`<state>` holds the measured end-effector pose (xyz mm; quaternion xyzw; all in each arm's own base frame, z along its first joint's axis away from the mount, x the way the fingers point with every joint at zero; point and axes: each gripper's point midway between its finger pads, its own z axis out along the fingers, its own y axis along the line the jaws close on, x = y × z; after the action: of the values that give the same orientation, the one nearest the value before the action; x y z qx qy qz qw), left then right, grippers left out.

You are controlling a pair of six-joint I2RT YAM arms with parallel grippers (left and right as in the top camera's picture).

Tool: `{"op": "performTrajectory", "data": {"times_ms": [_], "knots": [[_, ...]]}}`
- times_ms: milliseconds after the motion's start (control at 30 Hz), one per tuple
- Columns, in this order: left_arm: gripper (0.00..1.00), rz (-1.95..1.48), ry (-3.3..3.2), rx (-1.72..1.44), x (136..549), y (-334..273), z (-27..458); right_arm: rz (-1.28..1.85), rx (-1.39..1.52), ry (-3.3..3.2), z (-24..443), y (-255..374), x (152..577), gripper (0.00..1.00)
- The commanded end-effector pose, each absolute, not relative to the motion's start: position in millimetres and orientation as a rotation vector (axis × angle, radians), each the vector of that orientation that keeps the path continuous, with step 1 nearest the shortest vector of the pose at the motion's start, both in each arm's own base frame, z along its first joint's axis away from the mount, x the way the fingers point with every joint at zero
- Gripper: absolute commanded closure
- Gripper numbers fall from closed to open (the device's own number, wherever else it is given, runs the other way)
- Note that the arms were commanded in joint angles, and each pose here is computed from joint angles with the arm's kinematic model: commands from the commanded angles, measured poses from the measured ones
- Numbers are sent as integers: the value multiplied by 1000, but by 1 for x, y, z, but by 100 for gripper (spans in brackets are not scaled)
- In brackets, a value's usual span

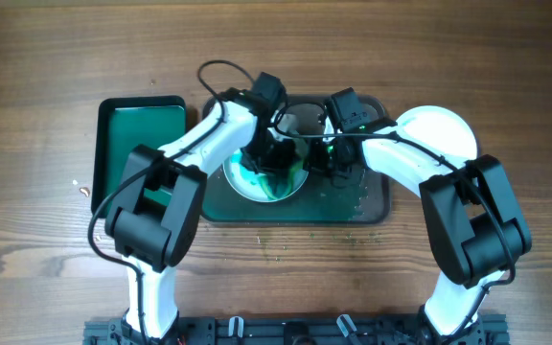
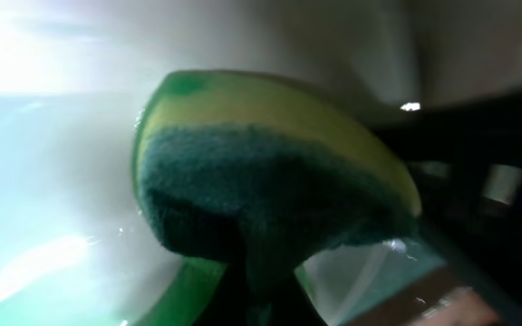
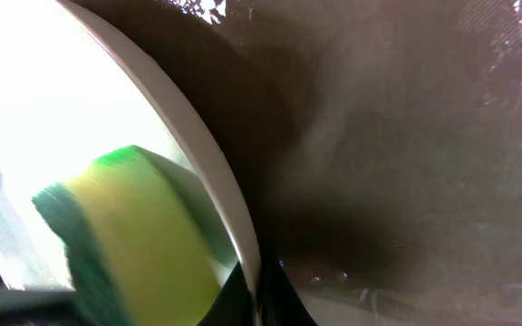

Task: Clean dirty plates on tray and stack at the side
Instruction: 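Scrub the plate with the sponge in the left gripper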

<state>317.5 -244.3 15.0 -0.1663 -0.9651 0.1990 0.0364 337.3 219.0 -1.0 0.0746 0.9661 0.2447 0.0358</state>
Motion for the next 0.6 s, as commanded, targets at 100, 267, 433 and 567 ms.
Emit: {"op": "performTrajectory", "data": {"times_ms": [100, 267, 433, 567], "knots": [[96, 680, -3097, -391, 358, -243, 3, 708, 248, 3022, -19, 213, 323, 96], [96, 48, -3402, 217, 420, -147, -5, 707, 243, 3022, -19, 213, 323, 96], [96, -479, -3325, 466, 403, -77, -1, 707, 245, 3022, -19, 213, 323, 96], [96, -389, -3164, 286, 362, -90, -8, 708, 249, 3022, -19, 213, 323, 96]]}}
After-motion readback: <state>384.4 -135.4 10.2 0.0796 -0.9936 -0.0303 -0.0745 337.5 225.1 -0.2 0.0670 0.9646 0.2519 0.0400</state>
